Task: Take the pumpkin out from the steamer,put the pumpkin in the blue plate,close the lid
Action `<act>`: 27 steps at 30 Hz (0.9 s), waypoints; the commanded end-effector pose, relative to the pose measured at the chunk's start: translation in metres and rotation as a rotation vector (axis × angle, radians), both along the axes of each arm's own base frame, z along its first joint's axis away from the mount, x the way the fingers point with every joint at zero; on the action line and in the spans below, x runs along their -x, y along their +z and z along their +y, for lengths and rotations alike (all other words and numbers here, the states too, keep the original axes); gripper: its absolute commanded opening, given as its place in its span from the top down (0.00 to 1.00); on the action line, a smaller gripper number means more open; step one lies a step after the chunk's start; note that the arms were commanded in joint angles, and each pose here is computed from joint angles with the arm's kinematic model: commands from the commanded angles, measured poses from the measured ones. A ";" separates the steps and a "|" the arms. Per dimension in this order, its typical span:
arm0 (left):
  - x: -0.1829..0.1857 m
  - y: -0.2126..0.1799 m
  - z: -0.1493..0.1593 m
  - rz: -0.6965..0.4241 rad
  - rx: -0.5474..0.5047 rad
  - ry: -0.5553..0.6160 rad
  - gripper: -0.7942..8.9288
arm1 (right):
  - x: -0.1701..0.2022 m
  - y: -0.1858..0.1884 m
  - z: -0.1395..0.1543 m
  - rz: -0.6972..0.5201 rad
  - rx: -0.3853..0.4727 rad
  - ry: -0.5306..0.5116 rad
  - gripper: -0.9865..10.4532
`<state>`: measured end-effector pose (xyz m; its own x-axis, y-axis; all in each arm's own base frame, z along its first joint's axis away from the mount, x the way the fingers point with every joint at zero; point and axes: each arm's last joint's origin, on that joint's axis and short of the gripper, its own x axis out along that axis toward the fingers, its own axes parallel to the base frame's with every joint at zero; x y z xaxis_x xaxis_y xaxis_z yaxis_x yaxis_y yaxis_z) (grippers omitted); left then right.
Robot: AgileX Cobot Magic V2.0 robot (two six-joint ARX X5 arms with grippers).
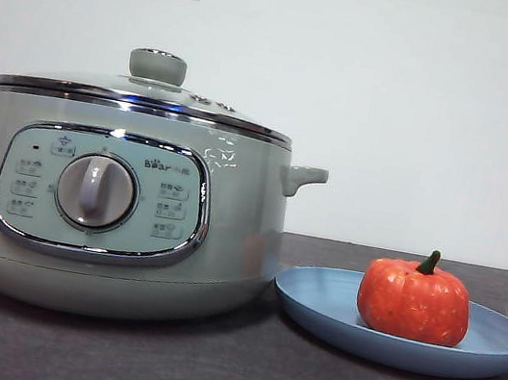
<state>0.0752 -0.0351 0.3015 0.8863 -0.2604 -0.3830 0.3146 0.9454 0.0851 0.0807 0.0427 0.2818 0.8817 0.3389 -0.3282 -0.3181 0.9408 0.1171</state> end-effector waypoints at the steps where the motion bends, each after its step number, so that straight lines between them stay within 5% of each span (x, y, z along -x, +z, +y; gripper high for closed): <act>1: 0.008 -0.002 0.007 -0.024 -0.026 0.027 0.92 | 0.000 -0.004 0.000 0.031 0.007 -0.005 0.93; 12: 0.005 -0.057 0.031 -0.369 0.103 0.260 0.92 | 0.004 -0.014 -0.002 0.126 0.064 -0.006 0.93; 20: -0.020 -0.153 0.039 -0.199 0.160 0.375 0.92 | 0.004 -0.015 -0.003 0.133 0.068 -0.007 0.93; 27: -0.021 -0.155 0.038 -0.191 0.170 0.357 0.92 | 0.004 -0.015 -0.003 0.132 0.068 -0.007 0.93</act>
